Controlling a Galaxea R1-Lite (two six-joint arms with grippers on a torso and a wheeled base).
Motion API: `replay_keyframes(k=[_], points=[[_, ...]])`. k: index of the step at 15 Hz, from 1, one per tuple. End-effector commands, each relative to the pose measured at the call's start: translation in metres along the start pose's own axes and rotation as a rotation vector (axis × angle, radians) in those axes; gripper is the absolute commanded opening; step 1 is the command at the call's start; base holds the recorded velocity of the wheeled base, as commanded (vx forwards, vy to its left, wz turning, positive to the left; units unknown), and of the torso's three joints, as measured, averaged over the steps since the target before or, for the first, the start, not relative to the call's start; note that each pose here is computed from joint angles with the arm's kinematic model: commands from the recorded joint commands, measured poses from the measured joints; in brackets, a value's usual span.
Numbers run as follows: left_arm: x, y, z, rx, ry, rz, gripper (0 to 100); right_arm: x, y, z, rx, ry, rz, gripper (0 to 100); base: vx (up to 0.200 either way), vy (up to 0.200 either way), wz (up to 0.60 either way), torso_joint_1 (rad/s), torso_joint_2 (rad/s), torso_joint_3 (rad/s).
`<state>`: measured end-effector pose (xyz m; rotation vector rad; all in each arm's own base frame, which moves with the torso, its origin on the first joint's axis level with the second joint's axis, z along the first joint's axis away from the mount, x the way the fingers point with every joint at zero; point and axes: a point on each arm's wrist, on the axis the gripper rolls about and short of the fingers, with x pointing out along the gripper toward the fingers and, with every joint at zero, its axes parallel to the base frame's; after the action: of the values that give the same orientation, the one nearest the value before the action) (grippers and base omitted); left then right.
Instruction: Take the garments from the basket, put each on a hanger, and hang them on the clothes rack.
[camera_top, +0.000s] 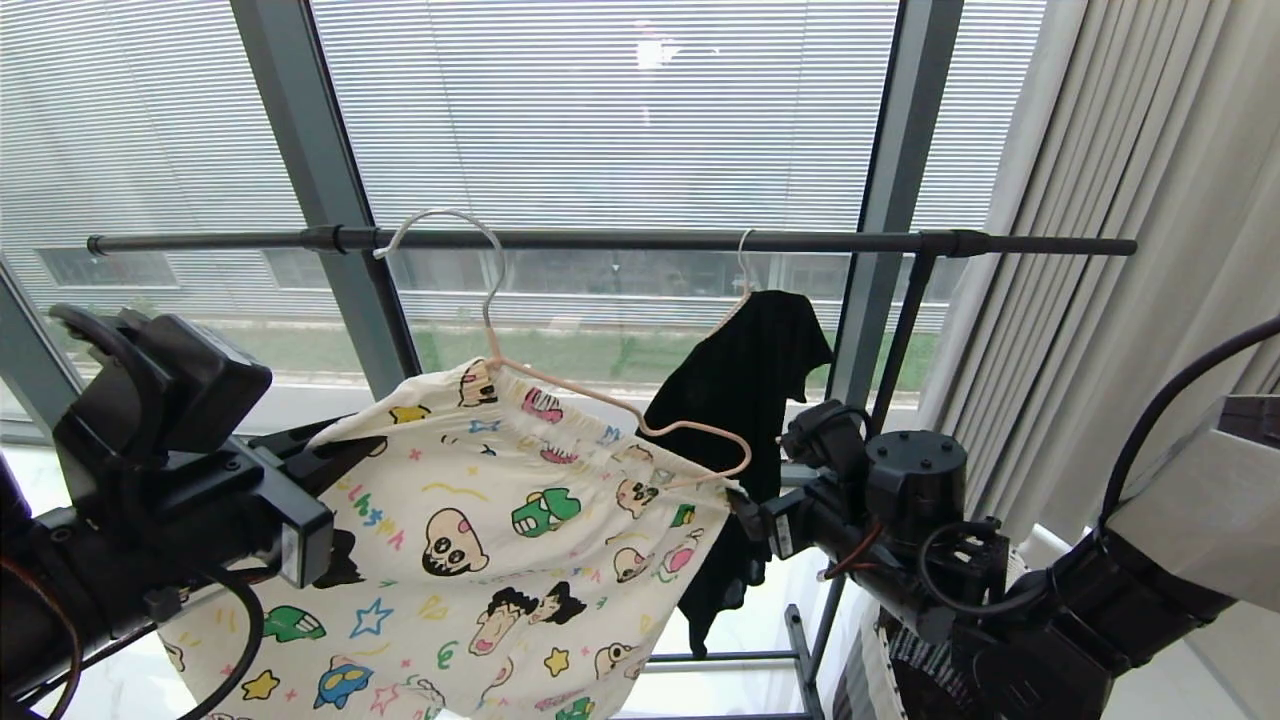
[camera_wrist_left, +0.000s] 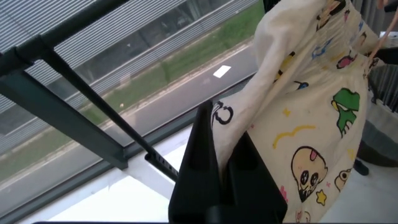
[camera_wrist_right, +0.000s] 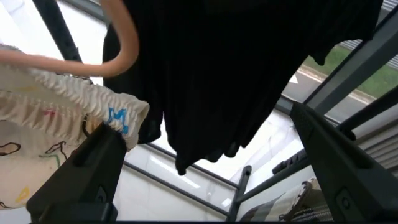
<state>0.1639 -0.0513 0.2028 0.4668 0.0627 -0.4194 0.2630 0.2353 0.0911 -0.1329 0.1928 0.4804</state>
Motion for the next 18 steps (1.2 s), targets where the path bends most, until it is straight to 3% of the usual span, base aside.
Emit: replay_keyframes(k=[1, 4, 8, 11, 13, 16, 18], points=[[0.001, -0.001, -0.002, 0.011, 0.008, -0.005, 0, -0.001, -0.01, 0.006, 0.011, -0.016, -0.024, 100, 0.0, 0.0, 0.0, 0.0, 0.0, 0.0], [-0.001, -0.006, -0.009, 0.051, 0.011, -0.054, 0, -0.002, -0.022, 0.012, 0.022, -0.026, -0.037, 100, 0.0, 0.0, 0.0, 0.0, 0.0, 0.0], [0.003, -0.012, -0.022, 0.068, 0.058, -0.1, 0, -0.013, -0.035, 0.026, 0.027, -0.022, 0.04, 100, 0.0, 0.0, 0.0, 0.0, 0.0, 0.0], [0.011, -0.009, -0.026, 0.068, 0.046, -0.067, 0, -0.015, -0.051, 0.032, 0.035, -0.033, 0.021, 100, 0.0, 0.0, 0.0, 0.0, 0.0, 0.0], [0.021, -0.01, -0.032, 0.114, 0.037, -0.063, 0, -0.022, -0.052, 0.04, 0.035, -0.022, 0.078, 100, 0.0, 0.0, 0.0, 0.0, 0.0, 0.0], [0.041, -0.013, -0.04, 0.127, 0.041, -0.071, 0, -0.029, -0.05, 0.074, 0.032, -0.055, 0.163, 100, 0.0, 0.0, 0.0, 0.0, 0.0, 0.0], [0.053, -0.011, -0.044, 0.119, 0.023, -0.045, 0, -0.051, -0.047, 0.099, 0.026, -0.049, 0.285, 100, 0.0, 0.0, 0.0, 0.0, 0.0, 0.0]])
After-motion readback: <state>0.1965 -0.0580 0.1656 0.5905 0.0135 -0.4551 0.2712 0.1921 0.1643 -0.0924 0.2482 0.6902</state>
